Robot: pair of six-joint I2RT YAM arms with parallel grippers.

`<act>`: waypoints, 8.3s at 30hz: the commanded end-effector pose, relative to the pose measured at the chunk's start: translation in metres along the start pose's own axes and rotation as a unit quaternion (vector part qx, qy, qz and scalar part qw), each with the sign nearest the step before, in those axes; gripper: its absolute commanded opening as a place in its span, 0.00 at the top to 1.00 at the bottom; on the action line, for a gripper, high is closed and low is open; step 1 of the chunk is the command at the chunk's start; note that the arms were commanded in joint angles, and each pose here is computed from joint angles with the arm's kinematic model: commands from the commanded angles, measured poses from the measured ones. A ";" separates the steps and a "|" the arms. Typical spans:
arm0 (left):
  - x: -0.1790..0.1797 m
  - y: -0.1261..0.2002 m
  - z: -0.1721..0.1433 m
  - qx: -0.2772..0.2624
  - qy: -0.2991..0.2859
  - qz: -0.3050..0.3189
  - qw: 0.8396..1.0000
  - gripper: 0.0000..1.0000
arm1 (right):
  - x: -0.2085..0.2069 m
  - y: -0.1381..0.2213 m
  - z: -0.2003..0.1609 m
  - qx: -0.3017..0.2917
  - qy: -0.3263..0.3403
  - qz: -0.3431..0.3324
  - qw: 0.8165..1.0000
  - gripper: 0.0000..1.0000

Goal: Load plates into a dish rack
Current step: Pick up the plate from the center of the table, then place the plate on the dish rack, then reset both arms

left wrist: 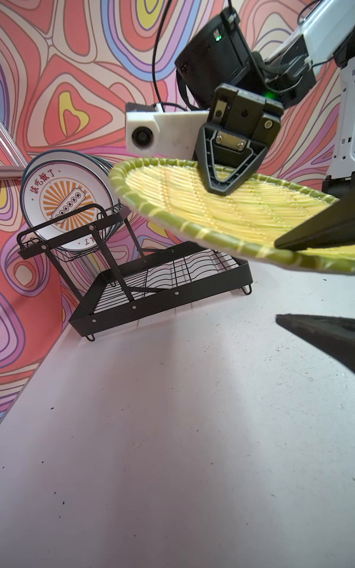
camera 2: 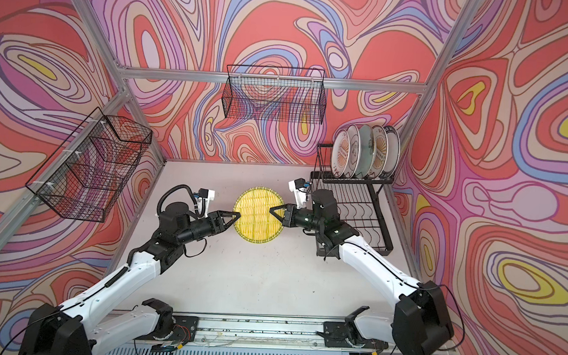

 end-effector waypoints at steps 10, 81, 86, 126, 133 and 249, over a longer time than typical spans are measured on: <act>-0.007 0.010 0.003 -0.006 -0.025 0.022 0.999 0.62 | 0.042 0.034 0.032 -0.075 0.100 -0.065 0.990 1.00; -0.025 0.045 0.000 -0.016 -0.062 0.044 0.997 0.65 | 0.039 0.093 0.187 -0.329 0.229 -0.495 0.771 1.00; -0.026 0.044 0.002 -0.012 -0.064 0.044 0.997 0.65 | 0.033 0.087 0.190 -0.324 0.225 -0.490 0.778 1.00; -0.024 0.042 0.003 0.000 -0.075 0.062 0.995 0.65 | -0.020 0.050 0.213 -0.282 0.210 -0.523 0.777 0.98; -0.024 0.045 0.003 -0.002 -0.076 0.066 0.995 0.65 | -0.023 0.046 0.213 -0.274 0.211 -0.518 0.782 0.89; 0.121 0.088 0.045 -0.060 -0.180 0.585 0.789 0.00 | -0.111 0.129 0.006 -0.283 0.094 -0.502 0.812 0.02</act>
Point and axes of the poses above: each gripper's point midway between its finger pads, its own y axis back along the fingers, its own x axis along the line the jaws close on, z = x × y, the point moved 9 cm from there along y, back along the fingers, and after that the axes turned 14 degrees about -y, right-handed, at the moved point
